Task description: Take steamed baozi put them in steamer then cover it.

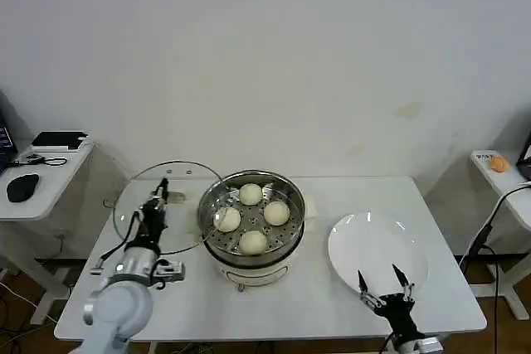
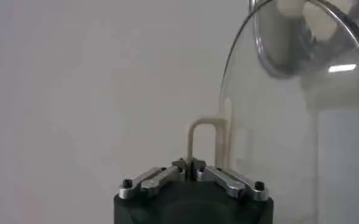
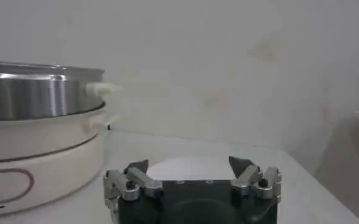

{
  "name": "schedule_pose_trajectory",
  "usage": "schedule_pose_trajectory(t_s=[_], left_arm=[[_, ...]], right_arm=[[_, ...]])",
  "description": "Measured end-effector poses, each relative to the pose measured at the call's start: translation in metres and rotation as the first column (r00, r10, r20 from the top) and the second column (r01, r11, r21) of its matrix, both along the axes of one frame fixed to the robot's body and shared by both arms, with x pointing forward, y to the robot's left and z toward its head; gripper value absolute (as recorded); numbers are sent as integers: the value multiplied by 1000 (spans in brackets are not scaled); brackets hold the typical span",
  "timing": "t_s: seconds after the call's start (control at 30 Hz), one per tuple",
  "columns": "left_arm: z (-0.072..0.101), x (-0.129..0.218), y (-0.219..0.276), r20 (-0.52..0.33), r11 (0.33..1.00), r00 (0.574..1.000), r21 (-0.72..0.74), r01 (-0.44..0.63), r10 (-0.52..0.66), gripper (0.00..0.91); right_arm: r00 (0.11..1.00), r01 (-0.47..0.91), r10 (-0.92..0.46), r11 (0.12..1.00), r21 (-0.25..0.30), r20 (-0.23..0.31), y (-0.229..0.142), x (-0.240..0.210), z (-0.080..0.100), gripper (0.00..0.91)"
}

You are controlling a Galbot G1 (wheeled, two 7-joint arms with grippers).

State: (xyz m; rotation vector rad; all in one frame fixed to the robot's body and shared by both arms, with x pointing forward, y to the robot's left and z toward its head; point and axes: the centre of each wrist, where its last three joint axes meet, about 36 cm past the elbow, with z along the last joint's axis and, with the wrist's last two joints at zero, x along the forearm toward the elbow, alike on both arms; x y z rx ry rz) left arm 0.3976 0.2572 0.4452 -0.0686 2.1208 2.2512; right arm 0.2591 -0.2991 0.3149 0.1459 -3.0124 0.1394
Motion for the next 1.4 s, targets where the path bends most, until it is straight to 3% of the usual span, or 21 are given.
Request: schedule_pose_trajectory(t_s=[0.9, 1.4], left_arm=[[2, 23, -100, -48, 987, 996, -142, 73, -80, 0], [-7, 22, -139, -72, 980, 988, -155, 122, -135, 0]], right_arm=[[1000, -8, 8, 1000, -10, -23, 10, -3, -7, 907], [999, -14, 14, 1000, -7, -30, 13, -2, -10, 907]])
